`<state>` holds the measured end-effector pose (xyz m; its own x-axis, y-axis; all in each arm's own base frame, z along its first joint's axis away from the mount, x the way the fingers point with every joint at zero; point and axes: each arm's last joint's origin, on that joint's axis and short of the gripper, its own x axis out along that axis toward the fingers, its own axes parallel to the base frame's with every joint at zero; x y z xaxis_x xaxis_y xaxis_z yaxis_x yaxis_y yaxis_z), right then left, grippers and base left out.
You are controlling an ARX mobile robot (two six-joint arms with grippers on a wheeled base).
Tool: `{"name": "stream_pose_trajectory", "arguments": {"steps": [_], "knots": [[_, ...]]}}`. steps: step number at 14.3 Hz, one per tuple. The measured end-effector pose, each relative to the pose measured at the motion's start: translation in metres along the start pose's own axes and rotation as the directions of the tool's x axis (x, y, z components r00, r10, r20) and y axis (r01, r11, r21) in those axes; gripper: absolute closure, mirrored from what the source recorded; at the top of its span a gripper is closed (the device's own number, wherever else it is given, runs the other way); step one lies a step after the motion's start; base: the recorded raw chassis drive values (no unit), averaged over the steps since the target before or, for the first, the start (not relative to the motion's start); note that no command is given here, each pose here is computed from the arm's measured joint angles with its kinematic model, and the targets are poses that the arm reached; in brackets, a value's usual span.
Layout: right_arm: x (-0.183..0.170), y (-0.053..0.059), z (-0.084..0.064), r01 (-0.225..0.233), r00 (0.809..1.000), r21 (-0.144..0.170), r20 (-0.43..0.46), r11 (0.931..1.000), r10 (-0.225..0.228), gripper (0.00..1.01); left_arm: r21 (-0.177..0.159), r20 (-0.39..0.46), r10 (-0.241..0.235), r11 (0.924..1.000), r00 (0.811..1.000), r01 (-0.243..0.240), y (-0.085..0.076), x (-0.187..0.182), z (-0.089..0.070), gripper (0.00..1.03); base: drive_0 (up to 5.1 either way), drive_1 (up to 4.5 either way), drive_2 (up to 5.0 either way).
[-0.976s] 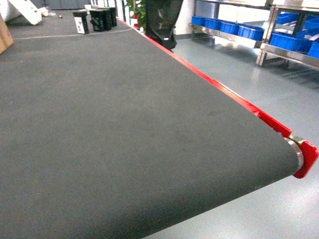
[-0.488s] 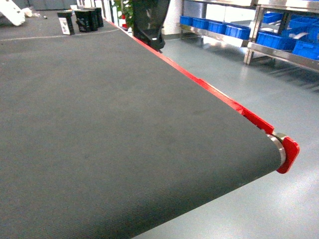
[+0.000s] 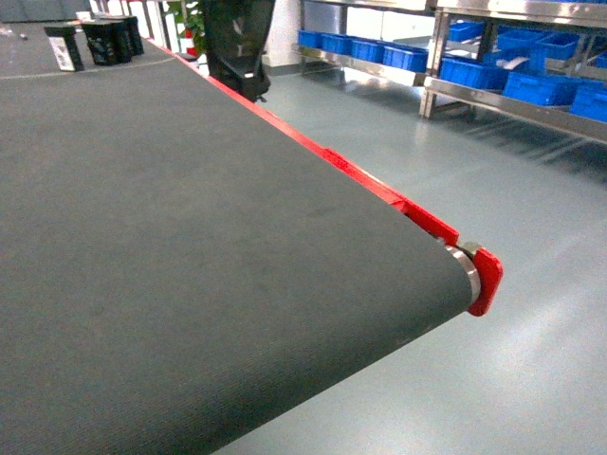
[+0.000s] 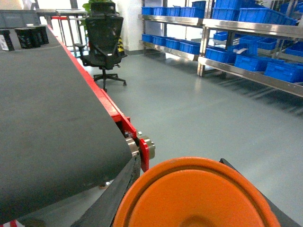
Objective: Sort blue parts and orange caps into right shelf containers
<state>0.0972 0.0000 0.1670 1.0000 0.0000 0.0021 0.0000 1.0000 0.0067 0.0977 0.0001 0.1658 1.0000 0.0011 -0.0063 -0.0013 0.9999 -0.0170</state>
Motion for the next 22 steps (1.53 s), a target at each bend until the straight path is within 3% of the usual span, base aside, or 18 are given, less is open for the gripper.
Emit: {"name": "stream_pose_trajectory", "arguments": {"steps": [22], "knots": [[0.0, 0.0, 0.0, 0.0, 1.0, 0.0, 0.0, 1.0, 0.0, 0.59, 0.0, 0.0, 0.0, 1.0, 1.0, 0.0, 0.0, 0.0, 0.0, 0.62, -1.6, -1.61, -1.6]]}}
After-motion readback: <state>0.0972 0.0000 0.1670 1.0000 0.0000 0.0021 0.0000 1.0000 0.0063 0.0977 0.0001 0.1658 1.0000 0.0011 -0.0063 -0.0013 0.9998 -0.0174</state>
